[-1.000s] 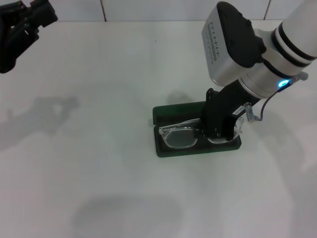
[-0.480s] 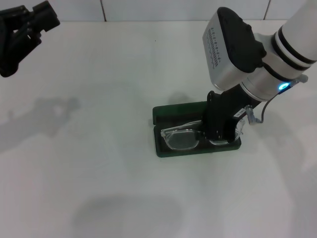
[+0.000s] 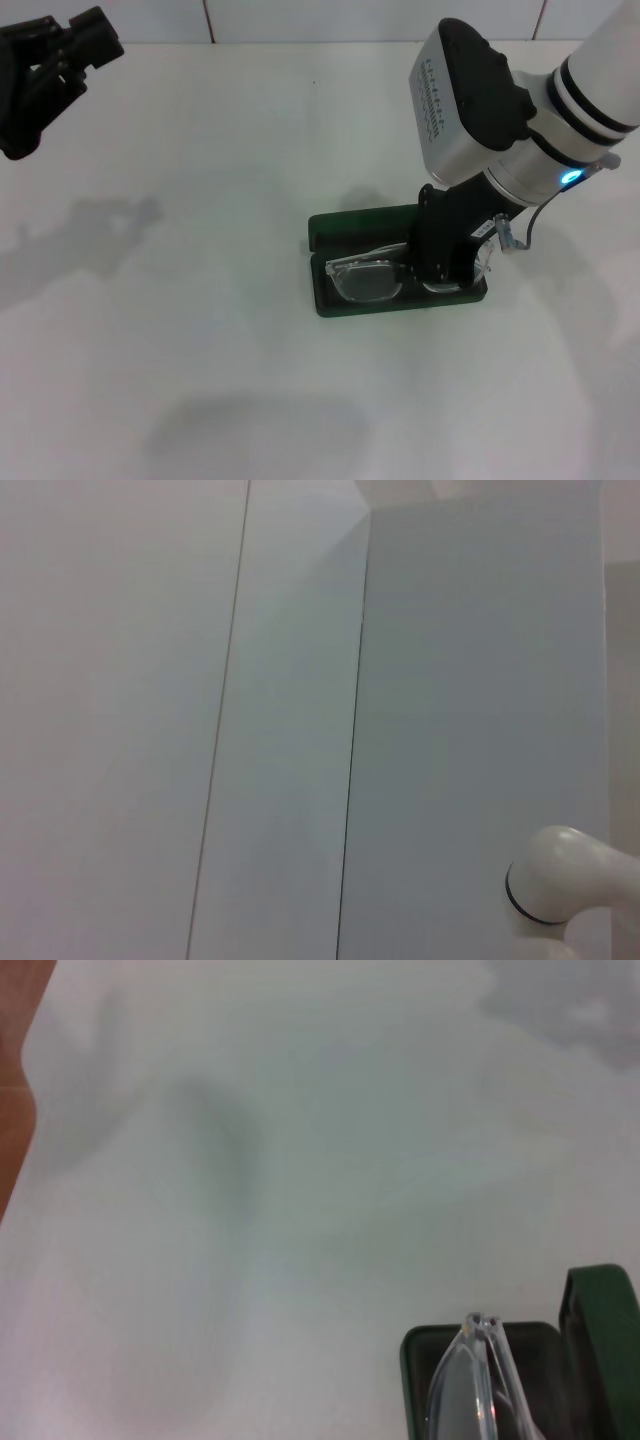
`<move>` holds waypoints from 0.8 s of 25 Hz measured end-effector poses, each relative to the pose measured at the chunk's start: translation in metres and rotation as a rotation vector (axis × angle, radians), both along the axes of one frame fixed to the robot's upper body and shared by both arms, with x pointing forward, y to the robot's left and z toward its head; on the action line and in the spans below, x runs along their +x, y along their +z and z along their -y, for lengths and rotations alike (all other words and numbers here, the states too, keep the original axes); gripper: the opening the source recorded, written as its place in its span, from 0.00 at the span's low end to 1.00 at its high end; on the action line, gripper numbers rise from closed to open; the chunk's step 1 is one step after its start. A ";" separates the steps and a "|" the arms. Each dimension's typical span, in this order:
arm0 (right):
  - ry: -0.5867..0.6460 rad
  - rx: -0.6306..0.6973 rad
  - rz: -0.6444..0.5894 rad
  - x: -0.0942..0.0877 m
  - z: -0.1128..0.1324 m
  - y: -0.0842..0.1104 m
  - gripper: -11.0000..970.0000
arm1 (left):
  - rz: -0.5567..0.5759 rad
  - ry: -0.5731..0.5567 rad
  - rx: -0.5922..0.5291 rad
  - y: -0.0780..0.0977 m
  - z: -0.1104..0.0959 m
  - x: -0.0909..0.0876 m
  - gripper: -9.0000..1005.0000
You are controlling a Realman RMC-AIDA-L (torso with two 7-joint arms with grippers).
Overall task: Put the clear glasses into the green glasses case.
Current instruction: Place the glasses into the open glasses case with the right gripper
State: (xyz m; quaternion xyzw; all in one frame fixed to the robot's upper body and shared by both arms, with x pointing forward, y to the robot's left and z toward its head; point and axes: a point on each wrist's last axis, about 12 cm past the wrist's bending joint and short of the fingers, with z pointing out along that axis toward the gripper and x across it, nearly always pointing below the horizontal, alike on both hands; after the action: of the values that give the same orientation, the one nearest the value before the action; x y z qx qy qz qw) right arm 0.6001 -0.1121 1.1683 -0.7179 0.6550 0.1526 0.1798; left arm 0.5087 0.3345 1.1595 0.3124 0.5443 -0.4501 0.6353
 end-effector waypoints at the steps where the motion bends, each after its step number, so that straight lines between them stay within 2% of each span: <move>1: -0.002 0.000 -0.001 0.000 0.000 -0.001 0.08 | 0.001 0.000 0.000 0.000 0.000 0.000 0.13; 20: -0.012 -0.002 0.008 0.001 0.000 -0.005 0.10 | -0.004 -0.007 0.015 -0.003 0.002 0.001 0.13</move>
State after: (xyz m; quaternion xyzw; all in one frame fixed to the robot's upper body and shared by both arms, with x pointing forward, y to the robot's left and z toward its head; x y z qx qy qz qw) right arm 0.6015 -0.1119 1.1637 -0.7147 0.6588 0.1479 0.1826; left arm 0.5096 0.3324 1.1562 0.3178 0.5479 -0.4489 0.6302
